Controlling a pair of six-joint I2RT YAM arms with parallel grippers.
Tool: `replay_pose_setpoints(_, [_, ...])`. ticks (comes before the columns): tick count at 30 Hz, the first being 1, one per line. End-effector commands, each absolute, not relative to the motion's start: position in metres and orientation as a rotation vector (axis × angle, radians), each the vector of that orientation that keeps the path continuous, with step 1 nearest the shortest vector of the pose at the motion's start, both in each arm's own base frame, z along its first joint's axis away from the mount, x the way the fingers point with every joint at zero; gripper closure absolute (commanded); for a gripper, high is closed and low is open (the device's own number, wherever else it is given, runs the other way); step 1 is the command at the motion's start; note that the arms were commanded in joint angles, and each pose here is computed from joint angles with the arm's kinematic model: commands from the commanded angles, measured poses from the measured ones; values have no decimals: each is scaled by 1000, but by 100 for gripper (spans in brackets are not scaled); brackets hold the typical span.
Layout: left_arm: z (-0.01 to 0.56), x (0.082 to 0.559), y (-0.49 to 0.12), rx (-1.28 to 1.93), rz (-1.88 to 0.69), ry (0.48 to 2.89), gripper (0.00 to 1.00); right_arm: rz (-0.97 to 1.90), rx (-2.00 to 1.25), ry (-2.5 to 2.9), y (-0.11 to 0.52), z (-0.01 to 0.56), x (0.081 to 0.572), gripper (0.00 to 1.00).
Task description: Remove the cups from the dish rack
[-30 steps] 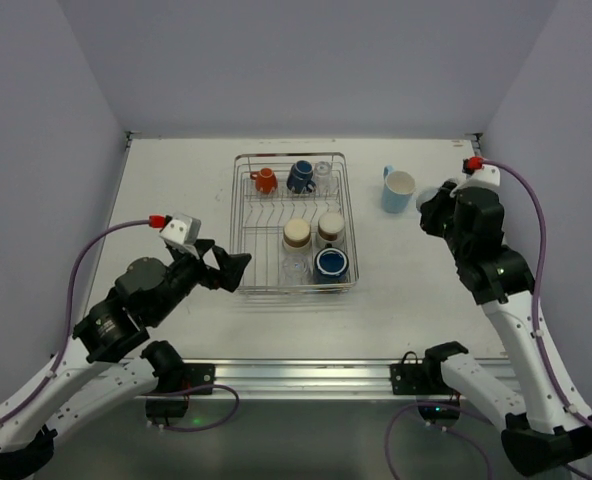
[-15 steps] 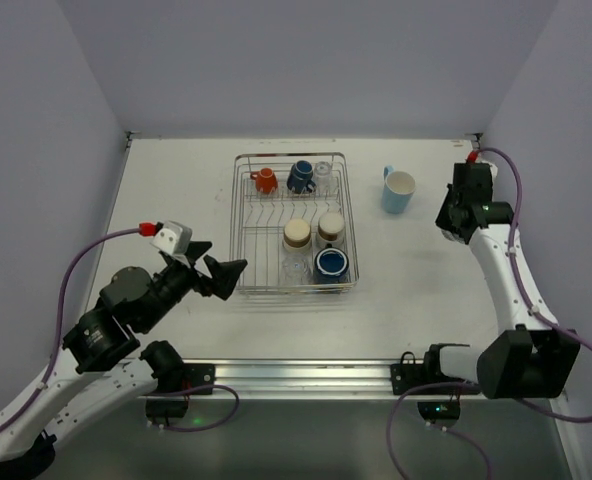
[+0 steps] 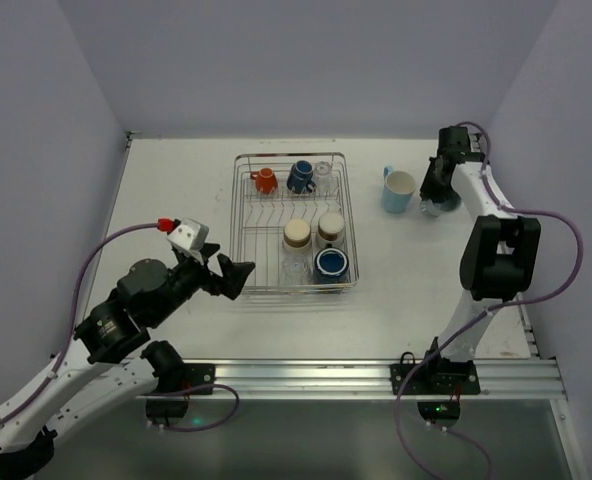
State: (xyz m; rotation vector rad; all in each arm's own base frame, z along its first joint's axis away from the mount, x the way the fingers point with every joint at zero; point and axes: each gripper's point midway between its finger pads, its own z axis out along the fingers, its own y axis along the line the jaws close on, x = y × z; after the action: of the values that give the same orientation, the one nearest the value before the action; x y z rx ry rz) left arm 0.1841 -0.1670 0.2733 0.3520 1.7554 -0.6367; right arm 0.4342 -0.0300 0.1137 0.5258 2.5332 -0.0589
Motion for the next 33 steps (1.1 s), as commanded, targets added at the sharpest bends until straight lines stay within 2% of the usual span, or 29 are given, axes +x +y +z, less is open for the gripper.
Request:
replay_pose_setpoints(1, [271, 189, -169, 382, -609, 1758, 0, -8, 477, 2474, -36, 133, 471, 100])
replay_pose_setpoints(11, [251, 205, -174, 395, -569, 1838, 0, -116, 474, 2576, -55, 97, 485, 100])
replay_pose_setpoints(14, [247, 208, -175, 395, -565, 1853, 0, -132, 478, 2567, -57, 98, 489, 81])
replay_pose_setpoints(15, [246, 208, -175, 396, -566, 1858, 0, -132, 480, 2559, -57, 101, 491, 71])
replay_pose_setpoints(21, [239, 210, -180, 410, -570, 1885, 2, -108, 498, 2502, -55, 127, 494, 54])
replay_pose_setpoints(22, [237, 211, -181, 415, -567, 1894, 2, -98, 499, 2493, -54, 131, 494, 48])
replay_pose_setpoints(27, [234, 209, -194, 443, -624, 1918, 6, -35, 526, 2394, -47, 172, 479, 46])
replay_pose_setpoints(28, [227, 212, -202, 450, -640, 1957, 7, 36, 529, 2299, -39, 197, 472, 46])
replay_pose_setpoints(32, [217, 212, -217, 463, -686, 2023, 8, 185, 532, 2151, -20, 232, 452, 44])
replay_pose_setpoints(33, [216, 212, -222, 467, -698, 2030, 8, 241, 532, 2165, -11, 216, 437, 43])
